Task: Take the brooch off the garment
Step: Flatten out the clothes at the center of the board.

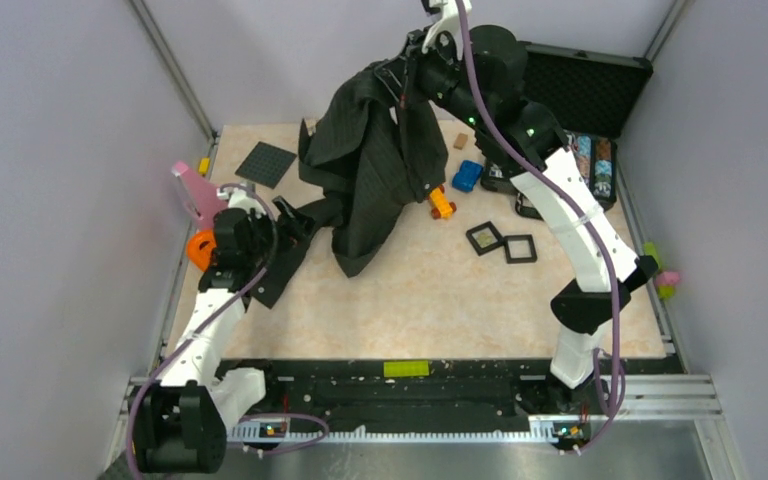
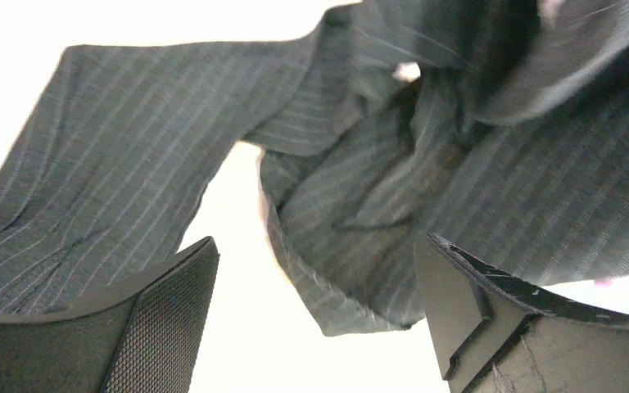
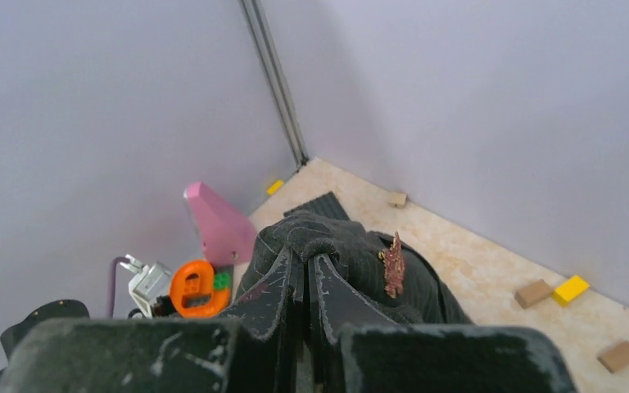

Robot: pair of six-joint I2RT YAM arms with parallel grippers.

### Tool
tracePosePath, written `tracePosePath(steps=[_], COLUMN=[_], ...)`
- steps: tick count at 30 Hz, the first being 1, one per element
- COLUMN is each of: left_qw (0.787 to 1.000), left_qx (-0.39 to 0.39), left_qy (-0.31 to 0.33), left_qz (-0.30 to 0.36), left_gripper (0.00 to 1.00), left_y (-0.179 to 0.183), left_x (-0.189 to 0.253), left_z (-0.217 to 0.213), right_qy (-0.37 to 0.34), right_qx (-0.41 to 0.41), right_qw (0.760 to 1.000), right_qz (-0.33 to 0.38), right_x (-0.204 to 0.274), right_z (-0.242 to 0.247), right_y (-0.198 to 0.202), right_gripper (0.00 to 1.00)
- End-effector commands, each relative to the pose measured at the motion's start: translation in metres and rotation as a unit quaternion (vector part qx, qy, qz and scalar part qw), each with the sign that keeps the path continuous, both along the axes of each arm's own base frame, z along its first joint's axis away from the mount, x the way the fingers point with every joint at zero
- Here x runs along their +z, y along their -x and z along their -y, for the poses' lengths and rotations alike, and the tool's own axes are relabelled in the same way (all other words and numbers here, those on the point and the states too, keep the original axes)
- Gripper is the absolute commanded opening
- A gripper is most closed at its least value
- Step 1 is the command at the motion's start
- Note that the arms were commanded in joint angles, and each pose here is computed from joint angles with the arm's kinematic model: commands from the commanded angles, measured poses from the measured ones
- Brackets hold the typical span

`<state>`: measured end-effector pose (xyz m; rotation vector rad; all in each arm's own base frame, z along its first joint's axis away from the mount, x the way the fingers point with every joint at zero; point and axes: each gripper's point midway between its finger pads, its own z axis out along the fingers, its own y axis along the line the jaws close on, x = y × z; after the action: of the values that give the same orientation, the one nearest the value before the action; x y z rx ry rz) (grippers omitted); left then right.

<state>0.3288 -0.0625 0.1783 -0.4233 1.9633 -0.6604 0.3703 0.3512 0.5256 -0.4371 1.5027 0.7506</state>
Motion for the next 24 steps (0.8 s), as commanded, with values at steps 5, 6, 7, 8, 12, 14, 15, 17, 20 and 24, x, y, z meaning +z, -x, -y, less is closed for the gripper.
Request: tracePosePath(steps=[5,6,7,8,12,14,15,17,20,24], left_qw=[0.986,0.979,0.972,0.967,0.963,0.96,0.962,0.966,0.962,0.95], left_qx=[-0.1,-0.124,-0.147,-0.163,-0.222,-0.235,-0.233,-0.225,-0.248,-0.284], left_qy=[-0.03,-0.027,-0.026,-0.03,-0.052,-0.049,-0.044,-0.036,-0.026,-0.052], left_qz=[0.127,0.158,0.183,0.191,0.146,0.143,0.139,0.121,0.113,0.119], left_gripper=[0.93,0.93,0.93,0.92,0.91,0.91,0.9,0.89,0.84,0.78], left_y=[-0.006,-0.004,-0.003,-0.003,-0.004,-0.002,-0.002,-0.006,-0.007,-0.006], left_x=[0.033,0.042,0.051,0.053,0.033,0.026,0.022,0.013,0.004,-0.011], left_z=[0.047,0.056,0.066,0.074,0.101,0.112,0.113,0.113,0.123,0.142], right_qy=[0.077,0.079,0.081,0.083,0.092,0.092,0.093,0.093,0.094,0.091], right_qx=[0.011,0.01,0.006,0.002,0.0,0.001,0.0,-0.001,-0.004,-0.012], right_qw=[0.996,0.996,0.996,0.996,0.995,0.995,0.995,0.994,0.994,0.995], right_qz=[-0.036,-0.037,-0.04,-0.041,-0.047,-0.047,-0.049,-0.049,-0.05,-0.049], right_x=[-0.049,-0.052,-0.055,-0.055,-0.062,-0.063,-0.064,-0.064,-0.065,-0.063], right_z=[0.008,0.01,0.012,0.015,0.018,0.019,0.019,0.021,0.023,0.031], right_y=[0.012,0.013,0.013,0.014,0.015,0.016,0.016,0.016,0.016,0.014], right_gripper=[0.0,0.0,0.0,0.0,0.0,0.0,0.0,0.0,0.0,0.0])
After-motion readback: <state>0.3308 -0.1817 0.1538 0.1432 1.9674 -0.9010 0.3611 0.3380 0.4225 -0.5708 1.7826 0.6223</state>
